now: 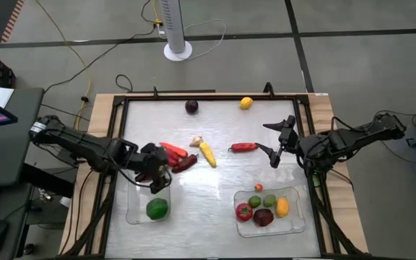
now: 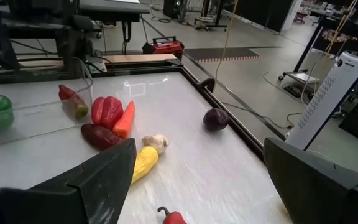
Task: Sort produce into baskets
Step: Put the dark red chili pepper into the left transparent bin, then put the garlic into the left transparent bin, then put the corn into the left transparent bin
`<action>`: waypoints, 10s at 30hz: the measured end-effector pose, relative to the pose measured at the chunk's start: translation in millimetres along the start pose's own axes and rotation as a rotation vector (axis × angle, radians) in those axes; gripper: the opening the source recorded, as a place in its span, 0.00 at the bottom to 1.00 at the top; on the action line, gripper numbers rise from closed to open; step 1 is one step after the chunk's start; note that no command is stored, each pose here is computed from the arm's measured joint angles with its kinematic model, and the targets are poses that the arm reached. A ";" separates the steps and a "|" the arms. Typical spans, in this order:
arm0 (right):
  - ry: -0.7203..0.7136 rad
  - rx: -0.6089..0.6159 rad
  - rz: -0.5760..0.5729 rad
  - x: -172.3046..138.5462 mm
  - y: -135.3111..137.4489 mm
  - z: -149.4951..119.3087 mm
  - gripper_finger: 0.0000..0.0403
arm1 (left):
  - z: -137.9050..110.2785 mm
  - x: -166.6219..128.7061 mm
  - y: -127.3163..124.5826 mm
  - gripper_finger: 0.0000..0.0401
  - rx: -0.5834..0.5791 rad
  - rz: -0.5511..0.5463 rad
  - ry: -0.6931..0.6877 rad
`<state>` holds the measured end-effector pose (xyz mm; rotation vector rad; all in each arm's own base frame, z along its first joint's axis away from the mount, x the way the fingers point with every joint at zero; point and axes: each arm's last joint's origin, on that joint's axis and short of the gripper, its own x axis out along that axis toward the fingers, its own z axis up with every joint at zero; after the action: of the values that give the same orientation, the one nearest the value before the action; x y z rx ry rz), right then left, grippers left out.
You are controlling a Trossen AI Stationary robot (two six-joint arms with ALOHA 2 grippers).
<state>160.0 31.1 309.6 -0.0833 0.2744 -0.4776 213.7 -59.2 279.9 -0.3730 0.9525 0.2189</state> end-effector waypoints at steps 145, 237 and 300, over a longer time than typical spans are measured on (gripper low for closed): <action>0.033 0.038 0.001 0.2 0.3 -4.2 0.94 | 91.6 146.6 116.2 0.66 0.161 0.352 0.004; 0.032 0.042 -0.002 0.4 0.0 -4.0 0.94 | 70.4 96.0 14.0 0.73 0.202 0.202 -0.065; 0.070 0.085 -0.001 4.1 -0.7 -11.2 0.94 | -23.4 18.4 10.9 0.45 0.195 0.047 0.130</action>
<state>160.0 28.4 297.9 0.0164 0.3226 -0.4936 202.7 -58.3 250.2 -0.1874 1.1019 0.1440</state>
